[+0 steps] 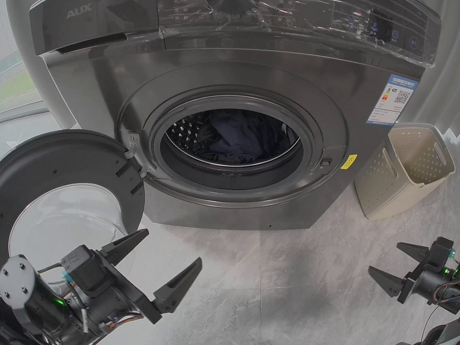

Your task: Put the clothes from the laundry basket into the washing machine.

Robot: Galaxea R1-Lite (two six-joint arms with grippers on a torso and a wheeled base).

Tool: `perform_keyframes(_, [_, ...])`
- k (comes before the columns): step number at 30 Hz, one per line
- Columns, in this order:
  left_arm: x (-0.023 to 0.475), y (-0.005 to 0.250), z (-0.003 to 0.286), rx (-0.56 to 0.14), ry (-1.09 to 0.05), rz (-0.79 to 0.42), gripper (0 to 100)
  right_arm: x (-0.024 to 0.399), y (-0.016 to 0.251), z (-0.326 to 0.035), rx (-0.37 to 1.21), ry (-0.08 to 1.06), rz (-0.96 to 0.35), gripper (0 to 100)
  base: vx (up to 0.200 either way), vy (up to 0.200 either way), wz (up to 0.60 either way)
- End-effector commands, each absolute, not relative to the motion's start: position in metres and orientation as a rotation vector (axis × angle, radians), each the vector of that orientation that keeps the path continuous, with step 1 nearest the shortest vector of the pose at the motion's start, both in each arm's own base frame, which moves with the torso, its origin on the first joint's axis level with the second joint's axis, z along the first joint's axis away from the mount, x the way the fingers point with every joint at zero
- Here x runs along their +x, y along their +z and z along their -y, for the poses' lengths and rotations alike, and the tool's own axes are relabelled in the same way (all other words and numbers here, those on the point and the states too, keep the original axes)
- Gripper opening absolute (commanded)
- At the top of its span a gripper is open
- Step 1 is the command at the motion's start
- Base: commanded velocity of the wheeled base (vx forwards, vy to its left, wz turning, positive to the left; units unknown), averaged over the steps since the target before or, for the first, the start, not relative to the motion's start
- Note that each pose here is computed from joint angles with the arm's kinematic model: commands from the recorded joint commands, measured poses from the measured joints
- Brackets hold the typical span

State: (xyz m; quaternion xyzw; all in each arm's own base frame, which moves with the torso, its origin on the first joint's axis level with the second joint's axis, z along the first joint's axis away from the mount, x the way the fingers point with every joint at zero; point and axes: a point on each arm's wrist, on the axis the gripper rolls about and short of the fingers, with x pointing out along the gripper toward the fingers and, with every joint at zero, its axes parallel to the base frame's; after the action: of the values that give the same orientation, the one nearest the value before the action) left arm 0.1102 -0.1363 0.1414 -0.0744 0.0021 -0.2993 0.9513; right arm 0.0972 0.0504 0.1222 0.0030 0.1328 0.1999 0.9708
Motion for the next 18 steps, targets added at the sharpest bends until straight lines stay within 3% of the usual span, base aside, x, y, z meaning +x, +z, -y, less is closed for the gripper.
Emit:
perform_keyframes(1, [0.085,0.158,0.081,-0.179,-0.485,0.078,100,0.04,0.126,-0.012,0.044,0.24,-0.082,100,-0.2,0.0,0.0])
perform_keyframes(5, [0.077,0.157,0.061,-0.17,-0.424,0.07,100,0.019,0.126,-0.003,0.06,0.178,-0.004,100,-0.2,0.0,0.0])
perform_keyframes(11, [0.052,0.157,0.03,-0.198,-0.33,0.125,100,-0.004,0.111,0.003,0.061,0.121,0.002,100,-0.2,0.0,0.0])
perform_keyframes(18, [0.014,0.13,0.001,-0.093,-0.186,0.117,100,-0.015,0.085,0.005,0.056,0.044,-0.023,100,-0.171,0.0,0.0])
